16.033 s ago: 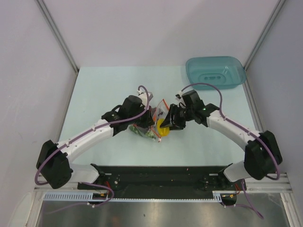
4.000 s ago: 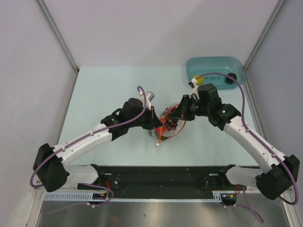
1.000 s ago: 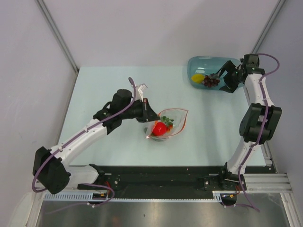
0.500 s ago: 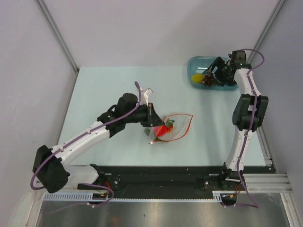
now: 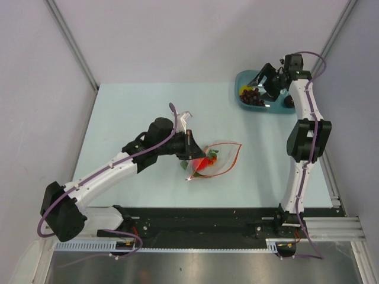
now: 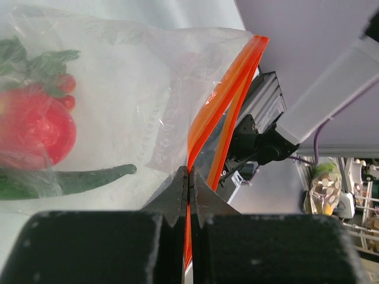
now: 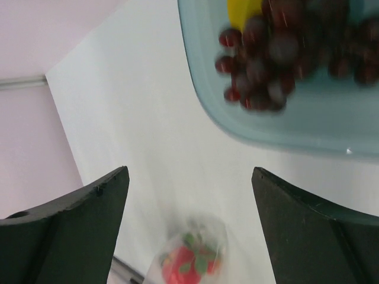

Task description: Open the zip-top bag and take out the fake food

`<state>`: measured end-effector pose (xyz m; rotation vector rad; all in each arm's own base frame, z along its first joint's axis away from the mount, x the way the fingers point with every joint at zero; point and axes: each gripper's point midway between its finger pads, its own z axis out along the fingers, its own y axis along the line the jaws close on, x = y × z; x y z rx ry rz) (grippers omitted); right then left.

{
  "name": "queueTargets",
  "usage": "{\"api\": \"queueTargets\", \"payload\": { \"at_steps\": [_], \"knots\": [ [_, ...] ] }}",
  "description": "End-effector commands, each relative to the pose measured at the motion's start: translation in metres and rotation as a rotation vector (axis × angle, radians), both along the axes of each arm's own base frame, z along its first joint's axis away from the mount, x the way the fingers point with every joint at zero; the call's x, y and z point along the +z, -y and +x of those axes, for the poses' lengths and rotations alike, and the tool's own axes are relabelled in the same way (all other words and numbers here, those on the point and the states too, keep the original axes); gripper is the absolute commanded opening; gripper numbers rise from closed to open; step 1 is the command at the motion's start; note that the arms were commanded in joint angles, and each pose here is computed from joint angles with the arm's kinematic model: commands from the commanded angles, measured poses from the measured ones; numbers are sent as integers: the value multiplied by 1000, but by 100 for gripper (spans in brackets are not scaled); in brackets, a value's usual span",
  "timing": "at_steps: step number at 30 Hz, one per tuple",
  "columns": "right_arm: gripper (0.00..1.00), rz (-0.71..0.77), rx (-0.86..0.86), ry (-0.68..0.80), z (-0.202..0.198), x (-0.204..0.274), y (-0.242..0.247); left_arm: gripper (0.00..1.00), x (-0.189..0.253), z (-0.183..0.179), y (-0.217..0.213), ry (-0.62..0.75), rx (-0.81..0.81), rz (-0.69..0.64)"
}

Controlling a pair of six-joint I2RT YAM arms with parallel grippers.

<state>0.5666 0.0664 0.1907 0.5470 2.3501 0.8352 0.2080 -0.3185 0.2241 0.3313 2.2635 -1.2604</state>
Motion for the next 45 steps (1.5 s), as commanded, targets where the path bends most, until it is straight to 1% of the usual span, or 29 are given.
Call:
{"api": "queueTargets", "payload": {
  "at_steps": [1,2,3,4,5,6,8,9,10,12,13,16,17,18,20,21,23,24,26,27,30,32,33,35,36,37,39,40,45],
  "knots": [
    [89,-16,45,24,-72,61,-20,0,12,11,5,29,50,-38],
    [89,-6,63,-34,-92,43,-26,0,12,12,6,29,56,-41],
    [89,-2,87,15,-112,67,-35,0,10,13,7,26,59,-44],
    [88,-4,98,14,-124,68,-38,0,11,14,9,26,59,-50],
    [87,2,102,-37,-143,52,-39,0,11,14,10,26,61,-53],
    [83,2,137,0,-164,69,-51,0,10,14,11,25,63,-53],
    [81,-4,179,-1,-190,68,-62,0,11,16,14,28,68,-61],
    [80,-13,198,-45,-208,60,-67,0,10,17,15,25,71,-60],
    [80,-36,228,-16,-225,70,-75,0,10,18,16,27,75,-60],
    [80,-60,265,-37,-251,70,-81,0,11,19,18,30,78,-65],
    [80,-59,276,-4,-264,81,-84,0,10,20,19,24,83,-63],
    [78,-46,316,12,-292,88,-100,0,10,21,22,22,81,-67],
    [77,-40,352,40,-308,96,-109,0,9,21,22,20,81,-65],
    [73,-36,367,43,-315,98,-115,0,10,21,23,20,80,-66],
    [69,-60,382,79,-329,101,-120,0,10,22,24,18,87,-67],
    [66,-67,419,99,-337,102,-129,0,13,21,27,23,82,-71],
    [57,-89,427,107,-343,94,-134,0,15,20,30,27,80,-73],
    [51,-83,445,127,-347,95,-140,0,18,18,33,30,71,-76],
    [44,-84,451,106,-352,83,-144,0,21,16,38,32,64,-80],
    [38,-78,462,121,-354,84,-149,0,25,14,42,34,56,-83],
    [32,-106,459,106,-355,65,-149,0,29,13,45,46,59,-80],
    [30,-118,479,105,-355,55,-149,0,28,13,44,43,70,-72],
    [29,-116,494,93,-356,40,-151,0,26,14,43,41,79,-67],
    [28,-100,525,92,-360,29,-155,0,24,13,42,40,86,-66],
    [28,-90,533,115,-357,26,-160,0,20,13,41,30,89,-59],
    [28,-95,539,92,-360,9,-159,0,19,13,41,29,93,-57],
    [30,-65,569,99,-360,2,-167,0,14,12,41,21,95,-55],
    [31,-68,578,79,-362,-9,-168,0,12,12,41,17,95,-53],
    [34,-66,617,90,-359,-29,-177,0,-6,10,49,-19,81,-42]
  ]
}}
